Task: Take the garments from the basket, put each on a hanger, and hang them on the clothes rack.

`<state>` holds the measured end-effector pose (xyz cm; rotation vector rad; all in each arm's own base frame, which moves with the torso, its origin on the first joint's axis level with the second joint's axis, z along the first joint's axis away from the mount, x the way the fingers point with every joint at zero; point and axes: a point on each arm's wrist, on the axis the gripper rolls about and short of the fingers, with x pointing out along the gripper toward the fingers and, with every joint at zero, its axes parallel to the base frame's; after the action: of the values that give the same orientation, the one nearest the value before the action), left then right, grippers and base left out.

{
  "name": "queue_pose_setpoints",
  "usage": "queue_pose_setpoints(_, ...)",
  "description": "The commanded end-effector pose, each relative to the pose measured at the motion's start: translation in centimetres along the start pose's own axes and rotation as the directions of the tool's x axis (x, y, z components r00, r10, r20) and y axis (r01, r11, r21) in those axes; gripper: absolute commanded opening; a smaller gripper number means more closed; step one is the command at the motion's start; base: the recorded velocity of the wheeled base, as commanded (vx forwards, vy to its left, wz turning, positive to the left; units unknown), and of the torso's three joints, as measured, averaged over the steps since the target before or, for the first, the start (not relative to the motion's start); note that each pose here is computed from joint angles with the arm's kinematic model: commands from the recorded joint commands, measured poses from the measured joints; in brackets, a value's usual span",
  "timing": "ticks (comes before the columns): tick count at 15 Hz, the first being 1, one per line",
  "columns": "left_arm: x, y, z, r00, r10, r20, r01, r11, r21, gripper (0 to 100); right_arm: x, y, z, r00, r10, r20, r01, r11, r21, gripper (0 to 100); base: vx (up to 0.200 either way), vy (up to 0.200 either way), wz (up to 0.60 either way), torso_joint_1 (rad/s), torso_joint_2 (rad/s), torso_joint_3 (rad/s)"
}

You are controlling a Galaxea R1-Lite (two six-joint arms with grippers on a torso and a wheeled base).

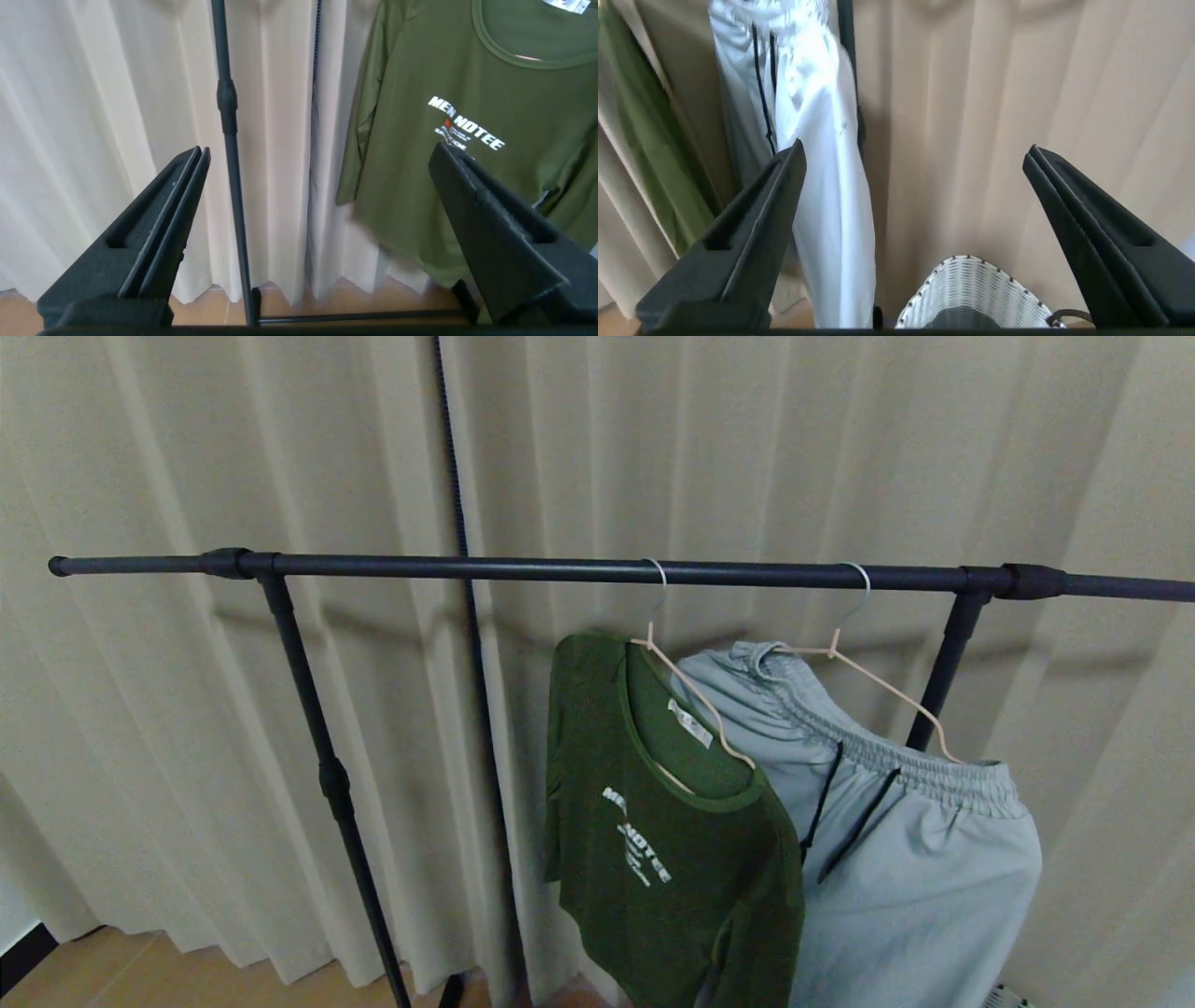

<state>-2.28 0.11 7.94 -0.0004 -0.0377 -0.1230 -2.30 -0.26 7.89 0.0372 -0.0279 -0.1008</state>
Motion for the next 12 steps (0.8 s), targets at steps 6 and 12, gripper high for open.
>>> queue_pose_setpoints(6,0.00,0.00,0.00,1.000,0.000,0.001,0.000,1.000,0.000,100,0.00,-0.01,-0.08,1.000,0.002,0.000,-0.002,1.000,0.000,100,0.000,0.000,0.00,0.000,0.00,0.000)
queue_pose_setpoints(12,0.00,0.00,0.00,1.000,0.000,0.001,0.000,1.000,0.000,100,0.00,-0.01,-0.08,1.000,0.002,0.000,-0.002,1.000,0.000,100,0.000,0.000,0.00,0.000,0.00,0.000)
